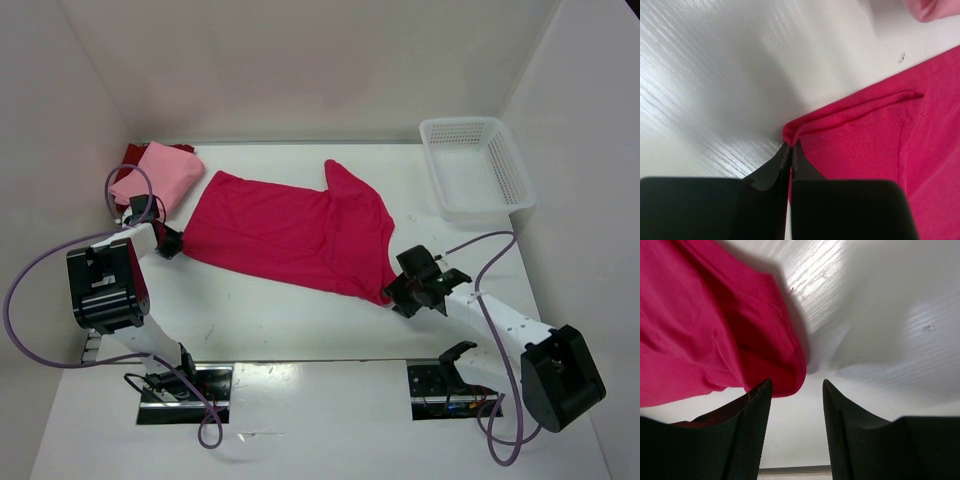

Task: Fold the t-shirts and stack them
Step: Fold the flattened tshirt in 1/3 of the way

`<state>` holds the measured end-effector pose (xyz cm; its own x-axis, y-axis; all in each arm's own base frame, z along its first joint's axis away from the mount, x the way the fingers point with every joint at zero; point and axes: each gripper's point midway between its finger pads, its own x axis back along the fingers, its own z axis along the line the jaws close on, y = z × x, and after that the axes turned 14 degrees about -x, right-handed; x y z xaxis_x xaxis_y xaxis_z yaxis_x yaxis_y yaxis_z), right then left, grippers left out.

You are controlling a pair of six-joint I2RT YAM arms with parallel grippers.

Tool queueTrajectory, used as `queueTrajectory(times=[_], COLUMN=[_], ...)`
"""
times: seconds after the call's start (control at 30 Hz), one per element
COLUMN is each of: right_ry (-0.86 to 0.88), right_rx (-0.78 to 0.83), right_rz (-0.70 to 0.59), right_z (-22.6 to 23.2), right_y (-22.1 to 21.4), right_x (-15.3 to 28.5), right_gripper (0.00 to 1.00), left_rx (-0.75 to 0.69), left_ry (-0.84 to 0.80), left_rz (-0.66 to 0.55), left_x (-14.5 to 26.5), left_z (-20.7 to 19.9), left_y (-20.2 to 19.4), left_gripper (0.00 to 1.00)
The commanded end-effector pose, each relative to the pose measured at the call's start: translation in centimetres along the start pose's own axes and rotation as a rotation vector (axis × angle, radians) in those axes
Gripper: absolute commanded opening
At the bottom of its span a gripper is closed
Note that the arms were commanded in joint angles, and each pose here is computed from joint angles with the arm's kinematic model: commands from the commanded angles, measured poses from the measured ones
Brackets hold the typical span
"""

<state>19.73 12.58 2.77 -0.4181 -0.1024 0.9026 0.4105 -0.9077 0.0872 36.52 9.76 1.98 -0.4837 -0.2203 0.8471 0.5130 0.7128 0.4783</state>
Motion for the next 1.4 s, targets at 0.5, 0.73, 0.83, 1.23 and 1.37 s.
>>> queueTrajectory(times=[0.5,0.73,0.83,1.23,1.37], right_ry=[0.233,0.066,0.076,-0.042,-0.05], right_rx=[-0.005,0.059,0.046,-0.022,0.003], right_rz=[-0.049,0.024,-0.008,0.015,0.015], right_z=[4.4,1.5,2.5,0.8,1.9], right_y=[0.5,-1.3,-0.7,-1.0,-1.0], right_x=[4.2,-0.3,-0.3,-3.4,-3.7], right_gripper=[0.48,0.51,0.51,0.45,0.07], left_rx=[-0.003,-0.004,0.005,0.015,0.003], left_ry=[-0.001,-0.006,-0.006,-0.035,-0.049], left_rz=[-0.025,-0.012,-0.012,-0.007,-0.012], left_x=[-0.1,-0.2,-0.2,-0.4,-0.1], left_z=[0.0,0.1,0.1,-0.5,-0.7], left_y=[0.7,0.2,0.2,0.2,0.2], left_gripper=[0.0,0.0,0.0,0.0,0.0])
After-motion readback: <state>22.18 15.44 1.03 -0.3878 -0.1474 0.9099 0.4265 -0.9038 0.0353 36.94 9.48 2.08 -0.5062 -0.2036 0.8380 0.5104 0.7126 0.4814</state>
